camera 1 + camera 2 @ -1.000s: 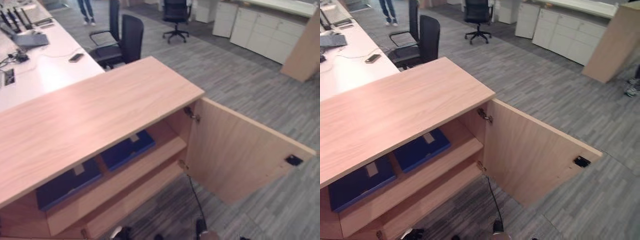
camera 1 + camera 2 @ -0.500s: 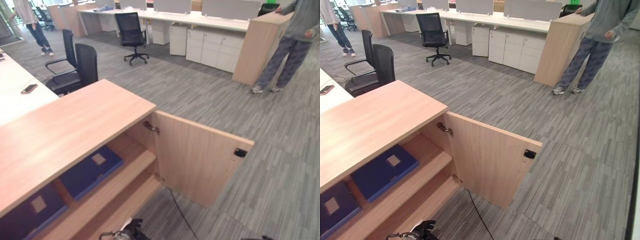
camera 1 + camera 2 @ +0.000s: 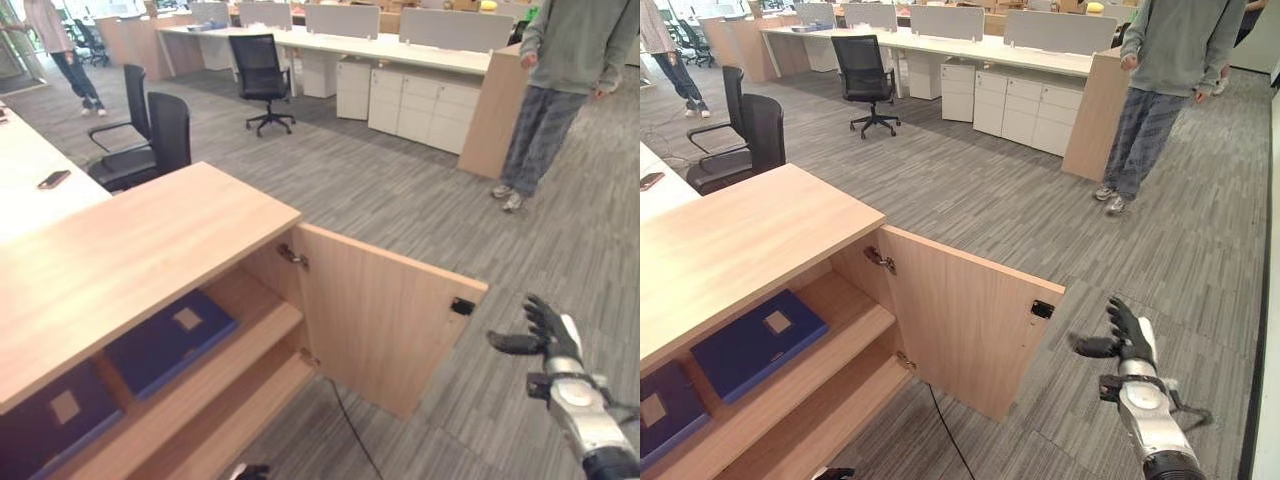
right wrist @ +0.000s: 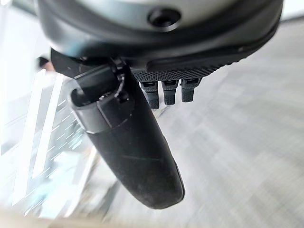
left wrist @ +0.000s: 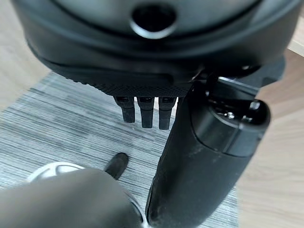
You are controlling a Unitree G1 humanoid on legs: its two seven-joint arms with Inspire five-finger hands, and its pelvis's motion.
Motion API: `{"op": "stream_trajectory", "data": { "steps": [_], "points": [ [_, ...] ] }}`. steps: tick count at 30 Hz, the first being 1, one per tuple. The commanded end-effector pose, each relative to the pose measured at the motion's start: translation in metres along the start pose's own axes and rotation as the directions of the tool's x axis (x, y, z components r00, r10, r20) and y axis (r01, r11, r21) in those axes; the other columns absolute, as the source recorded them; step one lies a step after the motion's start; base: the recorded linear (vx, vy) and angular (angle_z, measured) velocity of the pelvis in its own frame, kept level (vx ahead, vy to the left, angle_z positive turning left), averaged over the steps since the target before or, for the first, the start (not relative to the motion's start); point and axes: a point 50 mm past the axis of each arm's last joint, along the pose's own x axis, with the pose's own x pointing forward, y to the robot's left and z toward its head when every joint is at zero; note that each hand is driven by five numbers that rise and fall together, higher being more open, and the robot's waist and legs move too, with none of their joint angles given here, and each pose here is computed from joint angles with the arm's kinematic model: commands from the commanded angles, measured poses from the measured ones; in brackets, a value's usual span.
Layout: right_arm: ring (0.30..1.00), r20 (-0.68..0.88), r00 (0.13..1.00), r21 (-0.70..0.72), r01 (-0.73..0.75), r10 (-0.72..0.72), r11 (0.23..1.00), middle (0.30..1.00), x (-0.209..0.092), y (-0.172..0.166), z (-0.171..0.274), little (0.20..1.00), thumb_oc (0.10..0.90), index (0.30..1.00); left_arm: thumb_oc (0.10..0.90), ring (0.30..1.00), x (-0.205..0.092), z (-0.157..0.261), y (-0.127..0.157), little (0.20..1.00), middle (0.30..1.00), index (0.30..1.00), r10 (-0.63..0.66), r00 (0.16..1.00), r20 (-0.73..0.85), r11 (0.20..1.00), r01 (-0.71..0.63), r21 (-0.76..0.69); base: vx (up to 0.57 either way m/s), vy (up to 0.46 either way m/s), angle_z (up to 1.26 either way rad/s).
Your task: Put the empty folder in the office cabinet
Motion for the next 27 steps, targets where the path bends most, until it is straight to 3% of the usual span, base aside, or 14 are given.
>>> {"op": "stream_trajectory", "data": {
  "steps": [1, 4, 7, 9, 11, 14, 15, 18, 19, 22, 23, 24, 25, 27],
  "points": [
    [0.900, 0.340, 0.939, 0.026, -0.061, 0.049, 0.998, 0.900, 0.011, 0.000, 0.075, 0.900, 0.800, 0.900, 0.800, 0.900, 0.000, -0.012, 0.007, 0.900, 0.900, 0.900, 0.010, 0.998, -0.057, 1.000, -0.010, 0.013, 0.00, -0.050, 0.16],
    [0.900, 0.415, 0.900, 0.078, -0.185, 0.137, 0.980, 0.900, 0.005, 0.014, 0.091, 0.900, 0.800, 0.900, 0.800, 0.900, 0.000, -0.015, 0.008, 0.900, 0.900, 0.900, 0.009, 0.998, -0.063, 1.000, -0.009, 0.004, 0.00, -0.047, 0.09],
    [0.900, 0.534, 0.782, 0.173, -0.474, 0.323, 0.863, 0.900, -0.012, 0.040, 0.115, 0.900, 0.800, 0.900, 0.800, 0.900, -0.001, -0.018, 0.012, 0.900, 0.900, 0.900, 0.011, 0.997, -0.071, 1.000, -0.011, 0.004, -0.01, -0.033, 0.00],
    [0.900, 0.534, 0.782, 0.173, -0.475, 0.323, 0.863, 0.900, -0.012, 0.040, 0.115, 0.900, 0.800, 0.900, 0.800, 0.900, -0.001, -0.018, 0.012, 0.900, 0.900, 0.900, 0.011, 0.997, -0.071, 1.000, -0.011, 0.004, 0.00, 0.000, 0.00],
    [0.900, 0.631, 0.660, 0.268, -0.678, 0.407, 0.685, 0.900, -0.027, 0.063, 0.130, 0.900, 0.800, 0.900, 0.800, 0.900, -0.001, -0.020, 0.010, 0.900, 0.900, 0.900, -0.002, 0.998, -0.070, 1.000, 0.004, 0.020, 0.00, -0.036, -0.01],
    [0.900, 0.687, 0.559, 0.294, -0.798, 0.464, 0.526, 0.900, -0.045, 0.086, 0.137, 0.900, 0.800, 0.900, 0.800, 0.900, -0.002, -0.026, 0.011, 0.900, 0.900, 0.900, -0.006, 0.997, -0.081, 0.999, 0.009, 0.038, 0.01, -0.023, -0.02],
    [0.900, 0.706, 0.496, 0.297, -0.855, 0.505, 0.426, 0.900, -0.057, 0.102, 0.139, 0.900, 0.800, 0.900, 0.800, 0.900, -0.002, -0.028, 0.011, 0.900, 0.900, 0.900, -0.004, 0.996, -0.085, 0.999, 0.008, 0.048, 0.00, 0.000, 0.00],
    [0.900, 0.700, 0.390, 0.278, -0.921, 0.598, 0.274, 0.900, -0.079, 0.129, 0.138, 0.900, 0.800, 0.900, 0.800, 0.900, -0.002, -0.030, 0.014, 0.900, 0.900, 0.900, 0.008, 0.996, -0.090, 0.998, -0.003, 0.058, 0.00, -0.021, -0.04],
    [0.900, 0.700, 0.389, 0.278, -0.921, 0.598, 0.274, 0.900, -0.079, 0.129, 0.138, 0.900, 0.800, 0.900, 0.800, 0.900, -0.002, -0.030, 0.014, 0.900, 0.900, 0.900, 0.008, 0.996, -0.090, 0.998, -0.003, 0.058, 0.00, -0.015, -0.04],
    [0.900, 0.682, 0.280, 0.296, -0.951, 0.675, 0.095, 0.900, -0.102, 0.161, 0.133, 0.900, 0.800, 0.900, 0.800, 0.900, -0.002, -0.028, 0.014, 0.900, 0.900, 0.900, 0.018, 0.997, -0.077, 0.998, -0.013, 0.058, 0.00, -0.016, -0.10],
    [0.900, 0.671, 0.239, 0.364, -0.931, 0.702, -0.031, 0.900, -0.117, 0.184, 0.126, 0.900, 0.800, 0.900, 0.800, 0.900, -0.002, -0.026, 0.013, 0.900, 0.900, 0.900, 0.030, 0.997, -0.071, 0.998, -0.026, 0.052, -0.01, -0.022, -0.10],
    [0.900, 0.660, 0.248, 0.425, -0.902, 0.709, -0.080, 0.900, -0.122, 0.196, 0.120, 0.900, 0.800, 0.900, 0.800, 0.900, -0.002, -0.025, 0.013, 0.900, 0.900, 0.900, 0.038, 0.997, -0.071, 0.998, -0.035, 0.047, 0.00, -0.017, -0.06],
    [0.900, 0.660, 0.248, 0.425, -0.902, 0.709, -0.080, 0.900, -0.122, 0.196, 0.120, 0.900, 0.800, 0.900, 0.800, 0.900, -0.002, -0.025, 0.013, 0.900, 0.900, 0.900, 0.039, 0.997, -0.071, 0.998, -0.035, 0.047, -0.01, -0.025, -0.04],
    [0.900, 0.620, 0.256, 0.549, -0.817, 0.742, -0.177, 0.900, -0.136, 0.226, 0.106, 0.900, 0.800, 0.900, 0.800, 0.900, -0.001, -0.019, 0.009, 0.900, 0.900, 0.900, 0.052, 0.997, -0.055, 0.998, -0.050, 0.037, -0.02, -0.027, -0.07]
  ]
}}
